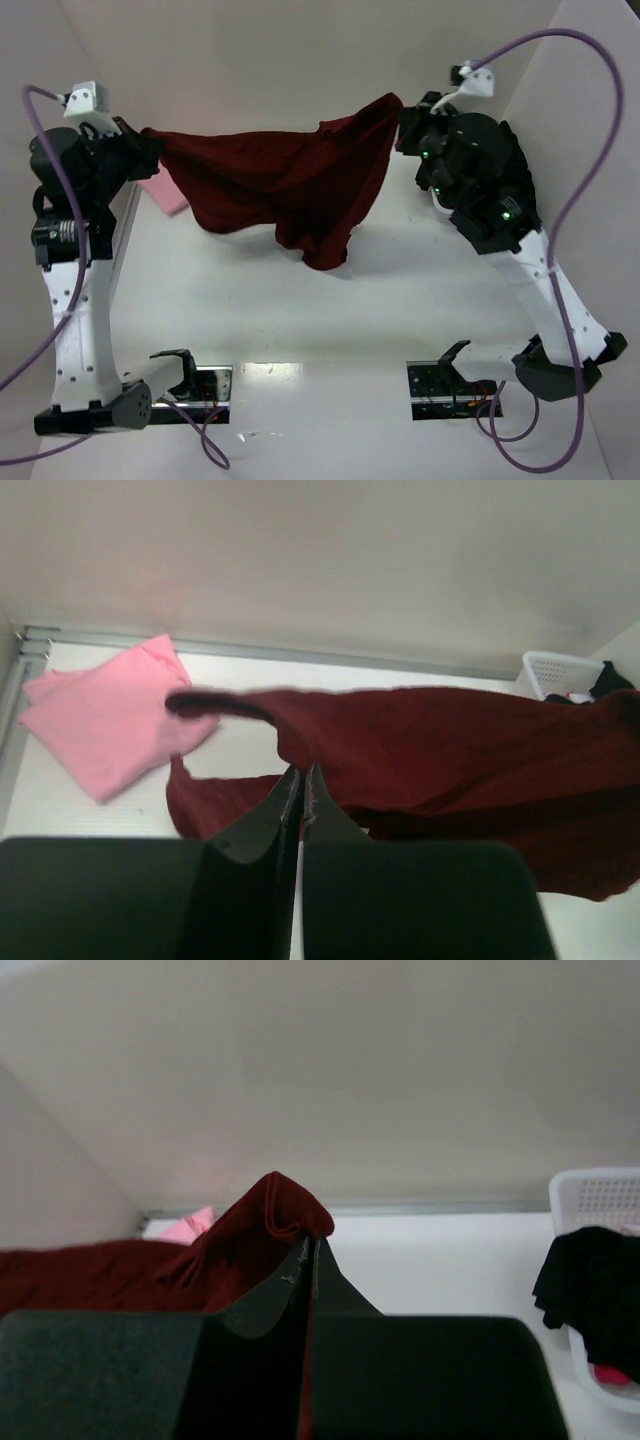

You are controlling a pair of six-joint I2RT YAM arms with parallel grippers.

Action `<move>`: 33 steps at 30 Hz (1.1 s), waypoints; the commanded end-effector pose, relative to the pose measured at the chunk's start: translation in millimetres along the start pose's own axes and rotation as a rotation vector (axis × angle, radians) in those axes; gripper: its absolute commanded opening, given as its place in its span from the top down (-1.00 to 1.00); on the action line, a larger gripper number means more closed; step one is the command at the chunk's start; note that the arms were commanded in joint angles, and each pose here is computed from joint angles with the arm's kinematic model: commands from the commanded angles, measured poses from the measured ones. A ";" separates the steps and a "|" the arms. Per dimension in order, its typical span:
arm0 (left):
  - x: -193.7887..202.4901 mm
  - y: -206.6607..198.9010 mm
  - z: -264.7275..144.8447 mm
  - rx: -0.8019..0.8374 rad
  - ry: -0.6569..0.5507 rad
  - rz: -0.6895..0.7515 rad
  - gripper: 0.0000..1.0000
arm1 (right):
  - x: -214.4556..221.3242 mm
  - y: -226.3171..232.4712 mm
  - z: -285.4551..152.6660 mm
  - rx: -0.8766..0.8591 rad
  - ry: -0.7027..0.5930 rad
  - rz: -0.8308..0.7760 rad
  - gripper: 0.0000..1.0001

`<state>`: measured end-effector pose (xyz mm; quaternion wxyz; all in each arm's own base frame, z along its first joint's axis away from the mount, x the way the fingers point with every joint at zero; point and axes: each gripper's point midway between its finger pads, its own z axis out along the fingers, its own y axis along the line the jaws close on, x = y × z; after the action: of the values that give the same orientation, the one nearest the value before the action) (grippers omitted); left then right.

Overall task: Fold and stack the t-shirts
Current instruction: Flatten out the tshirt

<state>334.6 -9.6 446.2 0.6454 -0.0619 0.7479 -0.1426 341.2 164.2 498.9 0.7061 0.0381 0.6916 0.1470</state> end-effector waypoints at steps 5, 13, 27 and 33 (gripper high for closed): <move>-63.6 -29.9 -106.0 -0.049 -0.224 0.065 1.00 | -137.3 -14.1 -103.1 -0.132 -0.313 0.162 1.00; -91.1 -58.7 -181.8 -0.007 -0.395 0.056 1.00 | -174.6 -14.0 -161.7 -0.265 -0.359 0.214 1.00; -90.9 -47.3 -250.7 -0.021 -0.590 -0.144 1.00 | -176.2 -22.0 -179.4 -0.268 -0.340 0.233 1.00; 7.6 -18.8 -96.8 -0.079 -0.265 -0.192 1.00 | -72.3 -40.4 -79.3 0.033 -0.168 0.127 1.00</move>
<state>157.6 -8.3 526.9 0.7835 -0.1525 0.5793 -0.1651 205.1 81.9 616.8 0.7750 0.0686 0.5685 0.2673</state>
